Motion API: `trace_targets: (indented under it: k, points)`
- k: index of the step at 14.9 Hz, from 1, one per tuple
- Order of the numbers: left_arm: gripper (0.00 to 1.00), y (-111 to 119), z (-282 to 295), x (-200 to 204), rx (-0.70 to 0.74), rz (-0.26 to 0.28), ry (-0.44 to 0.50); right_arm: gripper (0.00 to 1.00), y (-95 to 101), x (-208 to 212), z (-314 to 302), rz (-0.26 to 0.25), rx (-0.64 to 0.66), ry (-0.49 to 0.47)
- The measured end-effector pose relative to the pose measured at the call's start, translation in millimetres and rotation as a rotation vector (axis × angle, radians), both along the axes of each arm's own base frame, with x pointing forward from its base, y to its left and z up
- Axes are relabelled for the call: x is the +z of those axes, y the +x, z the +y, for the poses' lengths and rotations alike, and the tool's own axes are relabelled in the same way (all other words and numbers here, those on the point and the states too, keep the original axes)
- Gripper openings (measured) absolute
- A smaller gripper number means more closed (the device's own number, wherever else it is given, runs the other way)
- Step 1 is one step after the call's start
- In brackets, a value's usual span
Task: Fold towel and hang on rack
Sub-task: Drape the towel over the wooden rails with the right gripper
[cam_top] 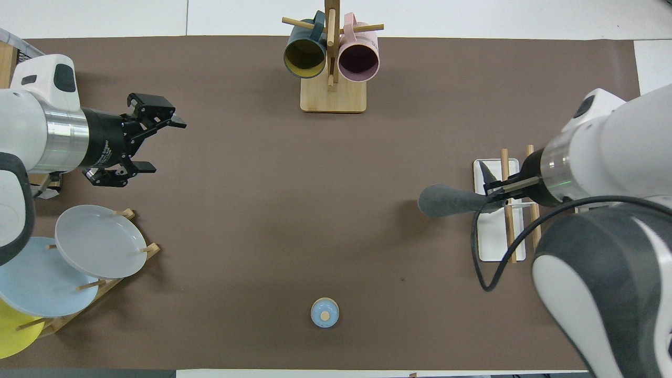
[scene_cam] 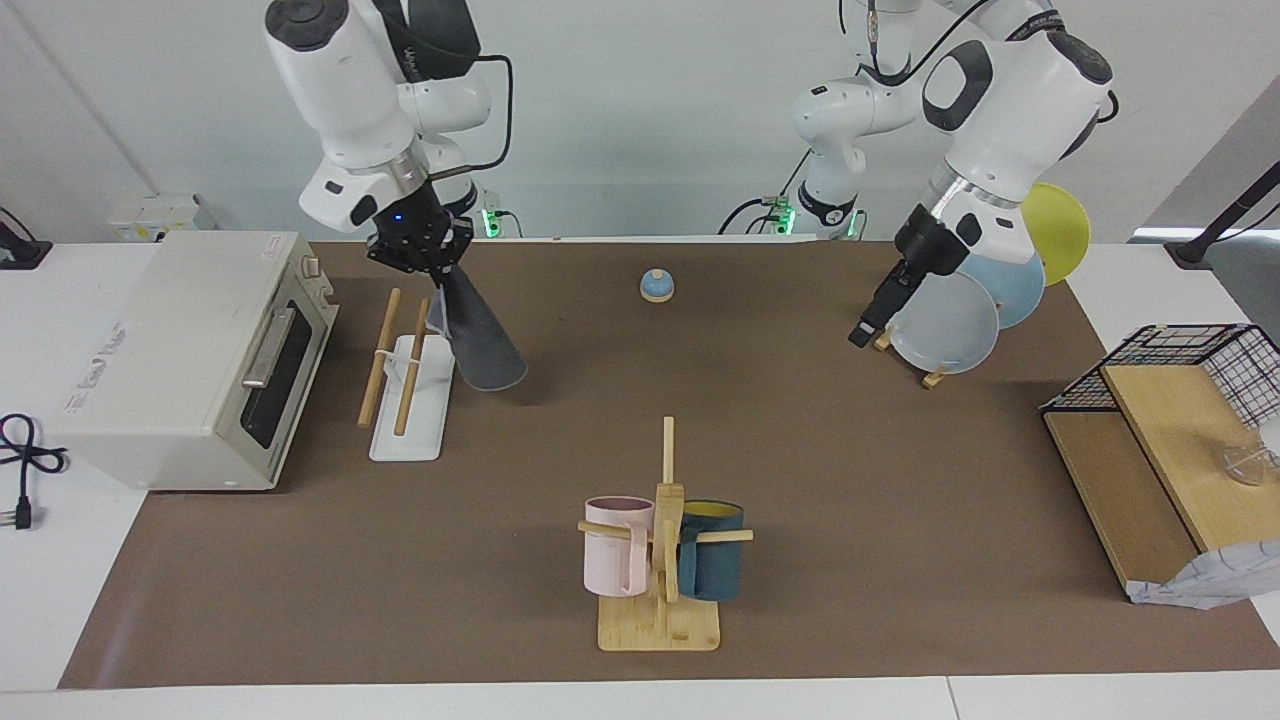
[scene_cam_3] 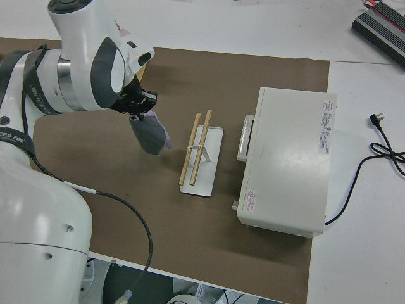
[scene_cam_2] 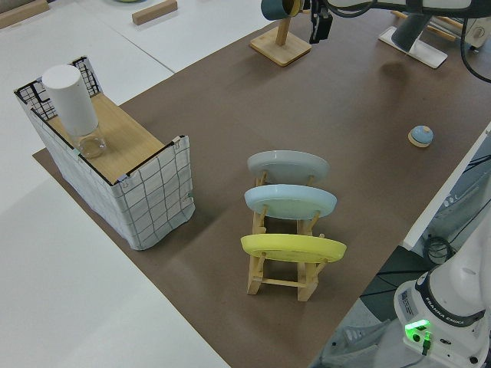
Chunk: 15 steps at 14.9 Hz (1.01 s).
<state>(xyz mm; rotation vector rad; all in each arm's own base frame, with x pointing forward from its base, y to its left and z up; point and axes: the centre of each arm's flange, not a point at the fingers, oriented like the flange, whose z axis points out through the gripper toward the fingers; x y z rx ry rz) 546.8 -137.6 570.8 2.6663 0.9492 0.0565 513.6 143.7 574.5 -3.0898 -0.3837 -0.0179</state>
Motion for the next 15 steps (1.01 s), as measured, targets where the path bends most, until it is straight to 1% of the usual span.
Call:
trace_targets:
  k: [1, 3, 5, 6, 7, 8, 11, 13, 15]
  points:
    - [1.0, 1, 7, 4, -0.068, -0.011, 0.051, 0.02, -0.5, 0, 11, -0.035, 0.041, -0.024]
    - [1.0, 3, 18, 9, -0.217, -0.026, 0.146, 0.02, 2.0, -8, 16, -0.098, 0.182, -0.048]
    - [1.0, 4, 29, 14, -0.363, -0.019, 0.22, 0.02, 7.4, -18, 7, -0.153, 0.359, -0.07]
    - [1.0, 5, 34, 17, -0.432, -0.013, 0.252, 0.02, 10.0, -22, 1, -0.179, 0.449, -0.099]
    - [1.0, 6, 37, 20, -0.495, -0.005, 0.279, 0.02, 11.5, -25, -4, -0.201, 0.522, -0.125]
    - [1.0, 6, 39, 22, -0.552, 0.008, 0.301, 0.02, 11.7, -26, -6, -0.215, 0.569, -0.14]
    - [1.0, 0, 42, 21, -0.687, 0.062, 0.316, 0.02, 11.2, -29, -20, -0.219, 0.605, -0.159]
    - [1.0, -3, 49, 14, -0.727, 0.098, 0.309, 0.02, 13.3, -29, -38, -0.213, 0.613, -0.167]
    - [1.0, -4, 52, 7, -0.742, 0.115, 0.304, 0.02, 15.2, -31, -65, -0.194, 0.603, -0.175]
